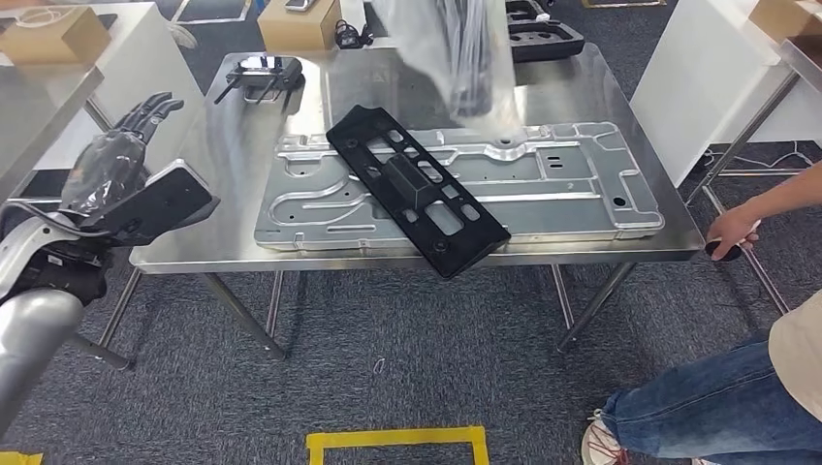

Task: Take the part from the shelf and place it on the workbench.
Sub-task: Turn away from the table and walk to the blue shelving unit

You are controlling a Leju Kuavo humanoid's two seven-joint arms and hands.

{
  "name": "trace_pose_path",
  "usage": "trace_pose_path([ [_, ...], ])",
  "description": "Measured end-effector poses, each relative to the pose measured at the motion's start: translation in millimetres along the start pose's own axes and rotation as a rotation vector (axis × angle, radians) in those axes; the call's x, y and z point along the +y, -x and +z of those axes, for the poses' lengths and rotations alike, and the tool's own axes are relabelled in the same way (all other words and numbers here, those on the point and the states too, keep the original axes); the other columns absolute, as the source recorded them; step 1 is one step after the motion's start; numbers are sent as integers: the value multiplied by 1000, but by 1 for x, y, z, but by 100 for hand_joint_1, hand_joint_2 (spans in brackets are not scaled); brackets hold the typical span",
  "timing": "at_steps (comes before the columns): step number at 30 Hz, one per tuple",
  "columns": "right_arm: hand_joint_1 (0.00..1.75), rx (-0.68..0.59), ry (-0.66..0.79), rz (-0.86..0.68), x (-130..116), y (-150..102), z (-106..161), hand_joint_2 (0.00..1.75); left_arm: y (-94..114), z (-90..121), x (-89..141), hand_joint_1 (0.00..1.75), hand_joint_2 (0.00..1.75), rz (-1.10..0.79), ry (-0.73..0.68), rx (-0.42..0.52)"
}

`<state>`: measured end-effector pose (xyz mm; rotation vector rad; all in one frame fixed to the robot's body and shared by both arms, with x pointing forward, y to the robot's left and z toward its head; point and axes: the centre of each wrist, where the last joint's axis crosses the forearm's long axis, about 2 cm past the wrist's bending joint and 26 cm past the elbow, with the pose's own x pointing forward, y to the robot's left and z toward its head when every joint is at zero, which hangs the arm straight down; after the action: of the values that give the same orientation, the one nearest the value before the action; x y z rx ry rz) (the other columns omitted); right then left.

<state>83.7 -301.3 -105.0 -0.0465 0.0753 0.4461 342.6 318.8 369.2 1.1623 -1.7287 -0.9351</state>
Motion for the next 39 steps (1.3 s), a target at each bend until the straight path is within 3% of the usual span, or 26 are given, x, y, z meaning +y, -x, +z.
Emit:
trace_pose_path([
  [11,0,21,107,-57,-23,12,-1,0,3,5,7,0,175,-3,-16,6],
  [20,0,81,220,-86,-63,27,2,0,11,14,0,0,175,-8,11,4],
  [39,0,77,321,-156,-92,43,6,0,18,21,-6,0,175,1,20,21],
])
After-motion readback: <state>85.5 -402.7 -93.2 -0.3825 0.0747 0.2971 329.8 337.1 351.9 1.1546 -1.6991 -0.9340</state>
